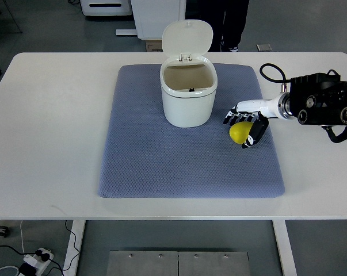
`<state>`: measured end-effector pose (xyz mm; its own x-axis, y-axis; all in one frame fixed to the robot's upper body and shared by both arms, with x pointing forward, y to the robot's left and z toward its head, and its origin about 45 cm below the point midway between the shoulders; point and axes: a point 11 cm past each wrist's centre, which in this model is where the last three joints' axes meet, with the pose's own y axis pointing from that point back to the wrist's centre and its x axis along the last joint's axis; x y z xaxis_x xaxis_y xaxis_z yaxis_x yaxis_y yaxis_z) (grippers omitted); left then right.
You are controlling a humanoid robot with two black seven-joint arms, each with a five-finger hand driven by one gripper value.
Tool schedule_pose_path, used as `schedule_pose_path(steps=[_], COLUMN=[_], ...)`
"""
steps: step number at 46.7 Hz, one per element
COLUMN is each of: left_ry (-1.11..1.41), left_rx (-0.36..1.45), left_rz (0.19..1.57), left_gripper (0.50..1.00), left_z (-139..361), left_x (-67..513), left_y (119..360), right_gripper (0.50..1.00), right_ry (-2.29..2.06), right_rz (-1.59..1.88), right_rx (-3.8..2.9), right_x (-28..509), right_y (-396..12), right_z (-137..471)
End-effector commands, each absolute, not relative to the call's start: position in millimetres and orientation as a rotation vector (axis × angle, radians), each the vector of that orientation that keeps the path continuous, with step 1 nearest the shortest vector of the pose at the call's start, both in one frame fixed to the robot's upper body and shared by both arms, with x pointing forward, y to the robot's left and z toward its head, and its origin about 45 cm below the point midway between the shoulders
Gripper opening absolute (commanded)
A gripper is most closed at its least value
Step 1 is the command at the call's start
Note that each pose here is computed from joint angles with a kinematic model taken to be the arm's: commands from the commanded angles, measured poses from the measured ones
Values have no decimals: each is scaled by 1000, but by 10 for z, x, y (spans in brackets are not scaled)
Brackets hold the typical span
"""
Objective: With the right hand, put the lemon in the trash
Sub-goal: 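Close the right hand's fingers around the yellow lemon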
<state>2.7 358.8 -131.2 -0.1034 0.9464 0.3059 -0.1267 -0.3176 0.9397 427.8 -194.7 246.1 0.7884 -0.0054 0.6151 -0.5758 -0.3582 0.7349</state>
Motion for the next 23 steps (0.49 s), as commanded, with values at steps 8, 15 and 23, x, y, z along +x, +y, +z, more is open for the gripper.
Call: schedule_pose_path(steps=[8,15,23], left_ry=[993,993,993], left_rx=[1287,1287,1287], left_rz=[1567,1567,1567], left_gripper=[1000,1000,1000], left_z=[-1312,-1312,-1312], left_x=[27,27,27], left_y=[3590,3590,3590], right_gripper=[749,746,749], right_ry=[-443,-445,-454], right_rz=[637,638,642], right_rx=[1862,1861,1856], right_x=[4277,4283,4304], right_y=[-1944,-1952,-1981], right_z=[2464,2469,2481])
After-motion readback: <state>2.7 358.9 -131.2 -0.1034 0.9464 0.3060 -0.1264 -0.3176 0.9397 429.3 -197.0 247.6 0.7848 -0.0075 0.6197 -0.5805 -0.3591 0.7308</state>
